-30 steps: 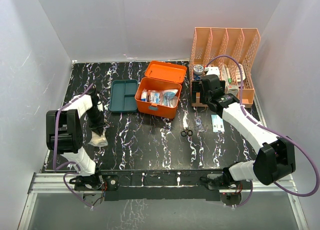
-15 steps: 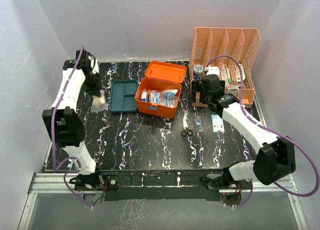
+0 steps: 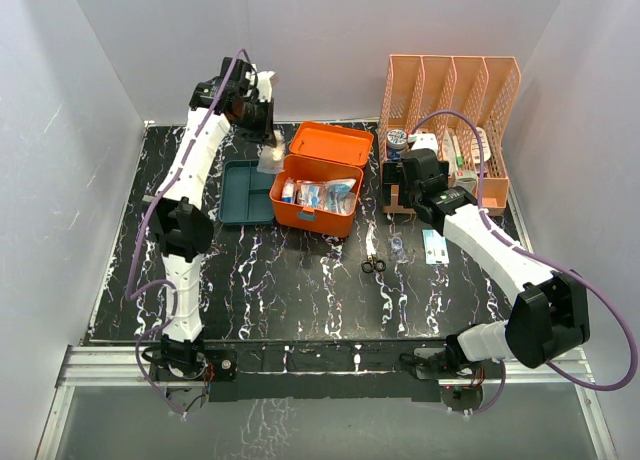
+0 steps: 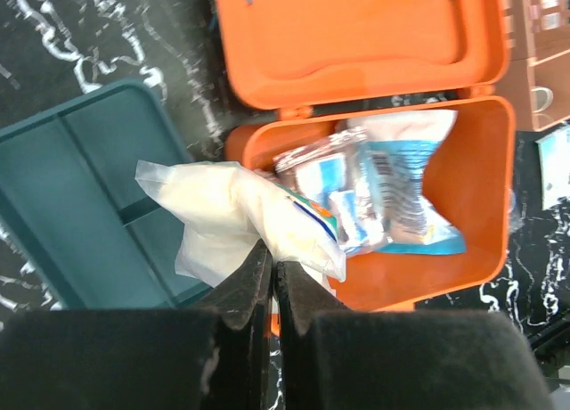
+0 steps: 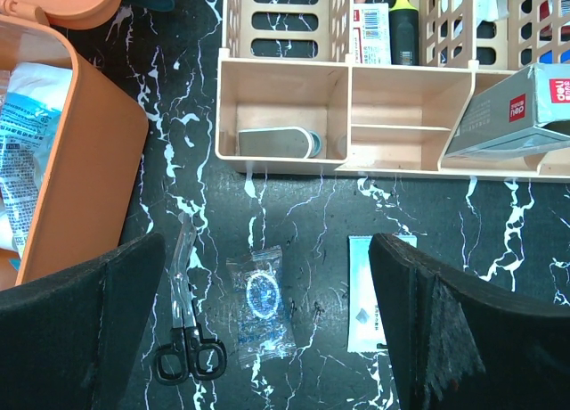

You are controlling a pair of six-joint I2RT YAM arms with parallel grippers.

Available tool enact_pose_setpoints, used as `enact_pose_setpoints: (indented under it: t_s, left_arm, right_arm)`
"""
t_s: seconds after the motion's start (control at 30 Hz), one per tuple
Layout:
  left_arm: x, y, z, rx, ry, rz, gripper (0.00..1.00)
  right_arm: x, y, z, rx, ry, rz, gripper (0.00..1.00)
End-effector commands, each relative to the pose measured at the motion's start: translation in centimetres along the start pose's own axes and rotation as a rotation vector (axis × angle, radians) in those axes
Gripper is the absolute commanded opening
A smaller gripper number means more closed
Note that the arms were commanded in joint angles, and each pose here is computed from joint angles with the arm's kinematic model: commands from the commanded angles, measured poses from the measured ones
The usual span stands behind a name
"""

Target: Organize the medicine kit

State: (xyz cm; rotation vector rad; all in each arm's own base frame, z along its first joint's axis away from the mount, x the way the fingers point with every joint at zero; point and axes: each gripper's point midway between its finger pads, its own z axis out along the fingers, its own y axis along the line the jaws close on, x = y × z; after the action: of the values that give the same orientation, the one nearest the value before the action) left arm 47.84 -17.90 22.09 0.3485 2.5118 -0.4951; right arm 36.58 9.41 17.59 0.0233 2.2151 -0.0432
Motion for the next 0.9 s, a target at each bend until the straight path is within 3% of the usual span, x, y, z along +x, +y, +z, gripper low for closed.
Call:
enact_pose_setpoints:
  t_s: [0.0,0.37,0.87]
  left_arm:
    - [-2.6,-2.9,-2.8,0.069,-0.108,0.021,0.0]
    - [-0.7,-9.7,-1.6,0.158,-0.077,0.044,0.0]
    - [6.0,-8.5,3.6,-0.004,0.103,0.038,0.0]
  right_arm:
    - [-2.4,-0.1,-0.5,0.005,-0.072,0.03,0.98]
    - [-1.9,-0.1,-0.5,0.003,-0.06,0.042,0.98]
    - [-1.1,-1.4,-1.5,0.042,-0.059,0.045,0.98]
